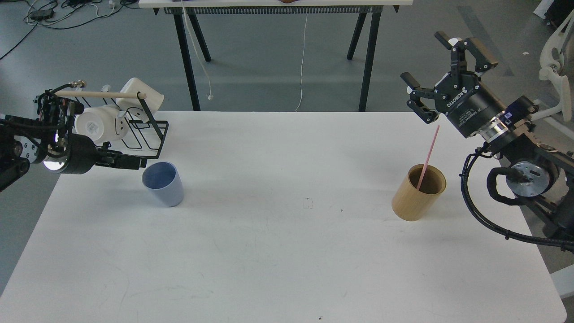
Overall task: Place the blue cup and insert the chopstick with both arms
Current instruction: 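Grasp the blue cup with the left gripper, then carry the blue cup toward the table center and set it down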
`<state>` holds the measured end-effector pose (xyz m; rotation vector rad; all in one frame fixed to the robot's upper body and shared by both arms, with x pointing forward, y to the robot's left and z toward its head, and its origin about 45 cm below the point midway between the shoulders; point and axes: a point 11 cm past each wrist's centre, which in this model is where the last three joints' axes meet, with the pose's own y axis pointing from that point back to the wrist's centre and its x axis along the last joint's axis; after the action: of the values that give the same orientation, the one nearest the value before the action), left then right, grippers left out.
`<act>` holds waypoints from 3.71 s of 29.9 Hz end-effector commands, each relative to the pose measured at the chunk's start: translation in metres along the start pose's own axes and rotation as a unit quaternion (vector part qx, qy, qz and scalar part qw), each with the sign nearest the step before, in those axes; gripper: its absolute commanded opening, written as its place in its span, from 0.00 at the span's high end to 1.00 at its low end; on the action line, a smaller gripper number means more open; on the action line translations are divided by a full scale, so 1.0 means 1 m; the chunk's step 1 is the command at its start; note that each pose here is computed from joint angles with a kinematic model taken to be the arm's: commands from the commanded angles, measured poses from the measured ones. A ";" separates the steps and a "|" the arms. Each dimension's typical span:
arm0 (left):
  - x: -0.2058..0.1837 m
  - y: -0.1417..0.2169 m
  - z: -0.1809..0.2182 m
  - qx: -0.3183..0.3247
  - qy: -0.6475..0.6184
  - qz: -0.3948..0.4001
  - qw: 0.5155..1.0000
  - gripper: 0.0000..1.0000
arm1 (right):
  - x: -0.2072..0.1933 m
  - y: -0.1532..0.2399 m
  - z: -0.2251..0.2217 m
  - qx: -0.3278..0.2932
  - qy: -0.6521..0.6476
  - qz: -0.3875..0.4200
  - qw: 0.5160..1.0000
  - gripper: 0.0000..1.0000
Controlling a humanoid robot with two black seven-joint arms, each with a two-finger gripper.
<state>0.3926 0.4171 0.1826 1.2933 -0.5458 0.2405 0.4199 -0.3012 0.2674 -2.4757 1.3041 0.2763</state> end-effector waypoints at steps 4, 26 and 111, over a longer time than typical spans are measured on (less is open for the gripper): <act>-0.005 -0.008 0.004 -0.004 0.004 -0.005 1.000 0.01 | 0.002 0.003 0.001 -0.002 0.000 0.003 1.000 0.04; -0.024 -0.030 0.010 -0.011 0.014 -0.026 1.000 0.29 | 0.005 0.008 0.005 -0.007 -0.002 0.009 1.000 0.04; 0.069 -0.116 0.278 -0.123 -0.264 -0.042 0.956 0.99 | 0.085 0.038 -0.075 0.088 0.021 0.141 0.986 0.05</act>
<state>0.4378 0.1109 0.1697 1.1275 -0.9464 -0.2461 0.4376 -0.4141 0.3025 -2.1603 1.6226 0.1681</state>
